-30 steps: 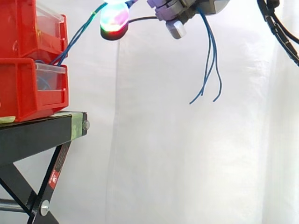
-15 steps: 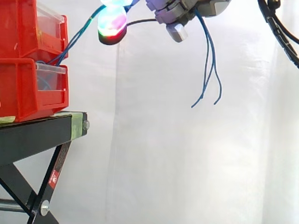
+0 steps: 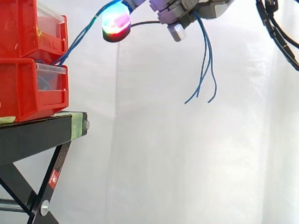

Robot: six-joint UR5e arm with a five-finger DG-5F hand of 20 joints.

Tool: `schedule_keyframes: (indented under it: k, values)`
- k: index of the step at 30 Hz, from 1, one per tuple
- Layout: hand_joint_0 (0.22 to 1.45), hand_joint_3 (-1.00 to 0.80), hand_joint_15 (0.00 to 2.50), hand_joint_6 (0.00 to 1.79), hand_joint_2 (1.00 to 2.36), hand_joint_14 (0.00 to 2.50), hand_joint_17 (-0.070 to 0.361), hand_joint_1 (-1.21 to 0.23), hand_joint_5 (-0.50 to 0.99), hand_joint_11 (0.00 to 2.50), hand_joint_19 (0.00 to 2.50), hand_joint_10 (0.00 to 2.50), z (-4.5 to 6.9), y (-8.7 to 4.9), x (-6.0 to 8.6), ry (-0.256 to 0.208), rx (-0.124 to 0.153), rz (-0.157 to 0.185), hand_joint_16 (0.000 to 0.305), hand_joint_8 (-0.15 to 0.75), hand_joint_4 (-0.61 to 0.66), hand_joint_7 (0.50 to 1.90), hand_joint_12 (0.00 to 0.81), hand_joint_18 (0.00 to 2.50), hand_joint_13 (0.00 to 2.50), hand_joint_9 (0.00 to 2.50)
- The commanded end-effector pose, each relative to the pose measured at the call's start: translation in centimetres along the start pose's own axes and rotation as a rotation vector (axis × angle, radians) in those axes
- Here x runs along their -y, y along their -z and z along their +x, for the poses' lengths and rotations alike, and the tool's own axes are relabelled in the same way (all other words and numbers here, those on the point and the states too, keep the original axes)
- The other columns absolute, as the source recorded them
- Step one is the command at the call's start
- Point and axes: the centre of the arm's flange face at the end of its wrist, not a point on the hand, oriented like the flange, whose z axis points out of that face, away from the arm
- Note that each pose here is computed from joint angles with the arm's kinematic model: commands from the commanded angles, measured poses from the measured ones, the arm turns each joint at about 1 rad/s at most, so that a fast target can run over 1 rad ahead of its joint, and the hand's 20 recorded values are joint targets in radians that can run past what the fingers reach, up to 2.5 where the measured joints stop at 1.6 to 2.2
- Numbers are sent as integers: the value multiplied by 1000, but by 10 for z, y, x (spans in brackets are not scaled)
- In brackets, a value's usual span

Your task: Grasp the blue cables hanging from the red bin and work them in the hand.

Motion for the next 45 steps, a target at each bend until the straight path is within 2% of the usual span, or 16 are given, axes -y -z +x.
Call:
schedule_keyframes:
  k: [1,5,7,10,17,22,23,25,30,41,44,45]
  values:
    - [841,-776,1398,12,1011,2500,153,-602,470,2500,759,2500,0,-2,1,-5,9,-3,203,455,391,1322,533,2500,1889,1805]
    - [860,-787,1398,12,1011,2500,153,-623,477,2500,759,2500,-1,-3,3,-4,10,-2,203,455,394,1331,533,2500,1889,1805]
    - [866,-783,1398,12,1011,2500,153,-631,482,2500,759,2500,4,-5,8,3,4,6,203,455,394,1328,533,2500,1889,1805]
    - [870,-789,1398,12,1011,2500,153,-633,484,2500,759,2500,5,-7,11,4,8,9,203,455,396,1331,533,2500,1889,1805]
    - [869,-782,1398,12,1011,2500,153,-634,484,2500,759,2500,5,-9,10,-3,16,1,203,455,399,1332,533,2500,1889,1805]
    - [915,-680,1398,12,1016,2500,153,-636,484,2500,759,2500,13,-14,24,1,7,17,203,455,396,1334,533,2500,1889,1805]
    - [919,-665,1398,11,1017,2500,153,-637,485,2500,759,2500,13,-14,24,3,7,17,203,455,395,1334,533,2500,1889,1805]
    - [929,-640,1398,12,1018,2500,153,-639,484,2500,759,2500,8,-16,14,-10,12,4,203,455,395,1334,533,2500,1889,1805]
    - [946,-516,1398,13,1023,2500,153,-642,463,2500,759,2500,7,-17,11,-6,13,4,203,455,408,1287,533,2500,1889,1805]
    - [998,-552,1398,17,1022,2500,153,-630,414,2500,759,2500,8,-16,11,-4,10,8,203,455,443,1232,533,2500,1889,1805]
    - [1018,-511,1398,16,1023,2500,153,-611,380,2500,759,2500,8,-14,13,2,-2,19,203,455,436,1203,533,2500,1889,1805]
    - [1016,-502,1398,16,1024,2500,153,-611,377,2500,759,2500,9,-12,15,7,-16,31,203,455,442,1196,533,2500,1889,1805]
